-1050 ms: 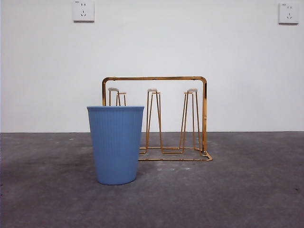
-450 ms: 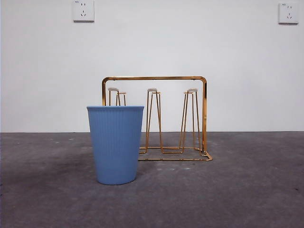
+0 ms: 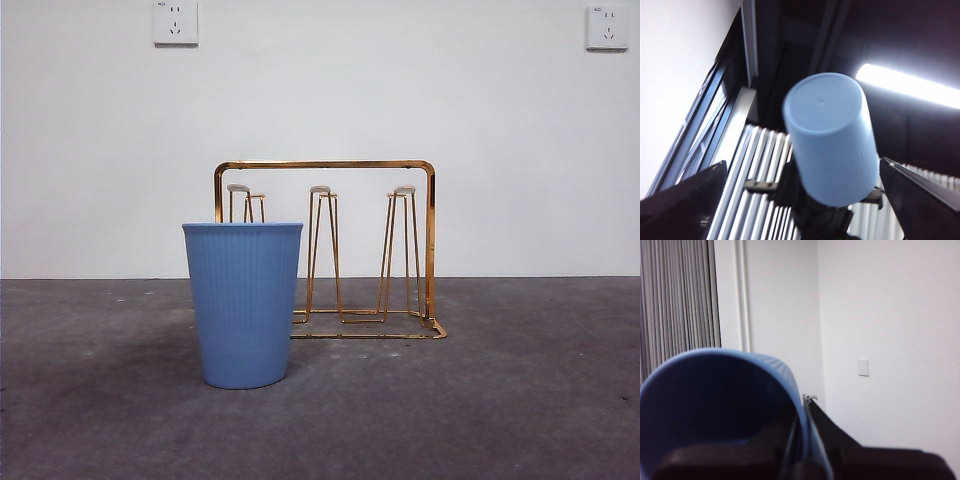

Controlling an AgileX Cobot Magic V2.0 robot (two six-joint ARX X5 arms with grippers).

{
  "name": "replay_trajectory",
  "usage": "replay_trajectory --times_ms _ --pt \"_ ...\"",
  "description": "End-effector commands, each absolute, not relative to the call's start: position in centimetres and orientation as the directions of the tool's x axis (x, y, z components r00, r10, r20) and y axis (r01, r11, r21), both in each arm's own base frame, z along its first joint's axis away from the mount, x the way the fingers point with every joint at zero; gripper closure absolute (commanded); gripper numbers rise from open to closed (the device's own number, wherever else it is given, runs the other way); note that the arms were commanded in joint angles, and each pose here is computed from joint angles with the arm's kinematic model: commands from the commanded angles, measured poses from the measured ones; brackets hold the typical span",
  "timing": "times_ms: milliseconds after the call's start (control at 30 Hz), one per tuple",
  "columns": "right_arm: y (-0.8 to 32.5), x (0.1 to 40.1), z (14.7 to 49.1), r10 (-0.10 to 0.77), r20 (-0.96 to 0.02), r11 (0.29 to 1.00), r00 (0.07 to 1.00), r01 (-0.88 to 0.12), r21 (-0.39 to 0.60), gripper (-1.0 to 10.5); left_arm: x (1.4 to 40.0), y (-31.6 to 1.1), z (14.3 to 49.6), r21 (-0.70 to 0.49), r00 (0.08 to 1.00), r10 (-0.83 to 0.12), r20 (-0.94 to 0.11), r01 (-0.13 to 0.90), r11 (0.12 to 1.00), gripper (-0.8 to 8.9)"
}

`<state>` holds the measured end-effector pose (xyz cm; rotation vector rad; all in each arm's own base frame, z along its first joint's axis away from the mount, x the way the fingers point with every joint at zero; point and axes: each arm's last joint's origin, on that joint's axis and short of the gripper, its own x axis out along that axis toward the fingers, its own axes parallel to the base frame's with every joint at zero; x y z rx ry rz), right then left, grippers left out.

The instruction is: Pick up cup 1,put cup 1 in the cup rack,pick up cup 2,put cup 2 in the cup rack

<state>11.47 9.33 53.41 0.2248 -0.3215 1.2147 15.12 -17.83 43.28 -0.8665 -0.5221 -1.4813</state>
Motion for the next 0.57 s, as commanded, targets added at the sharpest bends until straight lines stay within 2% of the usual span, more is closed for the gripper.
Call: replay_trajectory --times_ms 33,300,500,567 --pt "10.6 12.3 53.0 0.889 0.353 0.314 0.292 -0.950 -0.003 9.6 15.1 -17.9 43.7 -0.166 0.055 -0.600 0.798 0.978 -0.130 0.93" --pt "13.6 13.7 52.0 0.912 0.317 0.278 0.262 -0.961 -0.005 9.6 14.8 -17.4 44.2 -0.127 0.042 -0.535 0.844 0.984 -0.123 0.94" --pt "14.6 14.3 51.5 0.918 0.296 0.277 0.263 -0.961 -0.006 9.6 14.7 -17.3 44.5 -0.118 0.035 -0.527 0.849 0.985 -0.124 1.01" --pt "14.7 14.5 51.4 0.919 0.293 0.278 0.265 -0.960 -0.006 9.6 14.8 -17.3 44.6 -0.121 0.039 -0.530 0.847 0.985 -0.121 2.14"
